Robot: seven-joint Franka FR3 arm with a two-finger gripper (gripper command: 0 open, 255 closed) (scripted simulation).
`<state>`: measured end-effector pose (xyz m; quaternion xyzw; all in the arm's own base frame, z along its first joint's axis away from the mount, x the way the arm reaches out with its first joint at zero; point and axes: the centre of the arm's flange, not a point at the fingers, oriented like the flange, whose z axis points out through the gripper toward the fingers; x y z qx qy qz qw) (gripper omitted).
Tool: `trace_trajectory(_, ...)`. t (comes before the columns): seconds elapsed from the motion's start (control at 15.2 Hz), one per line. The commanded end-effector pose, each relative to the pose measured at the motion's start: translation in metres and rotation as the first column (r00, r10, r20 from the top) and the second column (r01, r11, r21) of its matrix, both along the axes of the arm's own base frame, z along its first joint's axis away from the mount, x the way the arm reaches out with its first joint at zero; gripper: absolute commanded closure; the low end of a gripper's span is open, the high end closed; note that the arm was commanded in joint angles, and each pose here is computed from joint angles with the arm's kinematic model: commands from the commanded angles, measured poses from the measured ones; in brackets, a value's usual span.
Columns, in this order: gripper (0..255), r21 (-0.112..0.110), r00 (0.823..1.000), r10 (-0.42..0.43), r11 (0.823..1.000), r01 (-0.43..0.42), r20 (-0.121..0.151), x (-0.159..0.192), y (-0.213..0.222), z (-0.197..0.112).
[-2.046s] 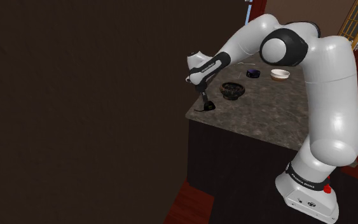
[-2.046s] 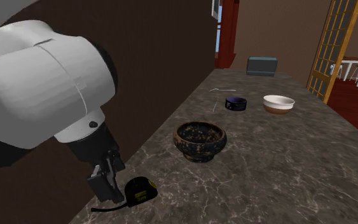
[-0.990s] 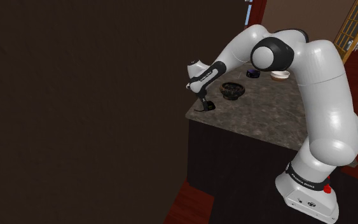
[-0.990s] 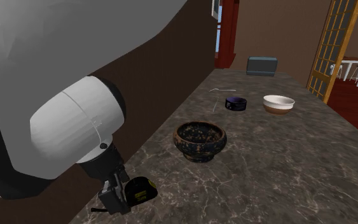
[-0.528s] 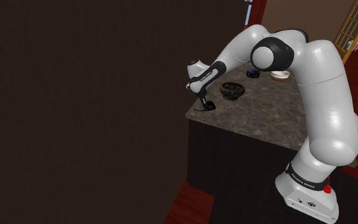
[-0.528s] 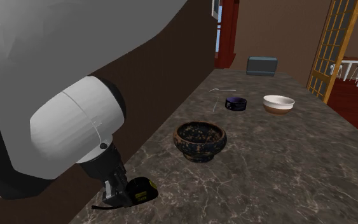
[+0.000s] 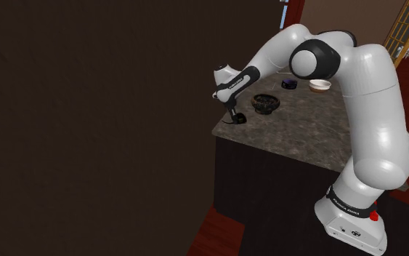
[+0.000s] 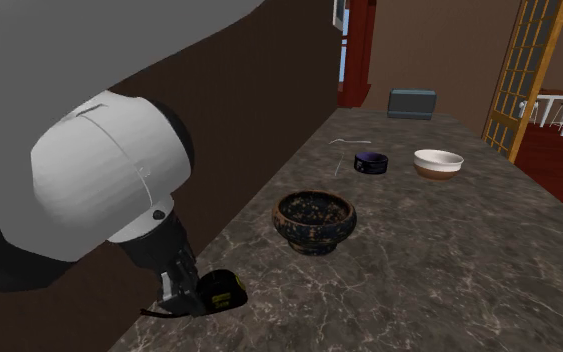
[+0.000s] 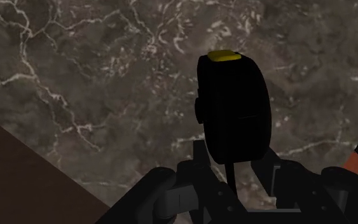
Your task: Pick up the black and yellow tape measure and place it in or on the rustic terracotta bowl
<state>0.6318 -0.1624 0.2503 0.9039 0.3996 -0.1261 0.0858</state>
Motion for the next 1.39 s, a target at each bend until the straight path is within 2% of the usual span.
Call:
trace_trajectory(0.0, 255, 0.000, 1.000, 0.000, 1.000, 0.000, 0.000, -0.001, -0.001, 0.011)
trace_trajectory(1.32, 255, 0.000, 1.000, 0.000, 1.000, 0.000, 0.000, -0.001, -0.001, 0.117)
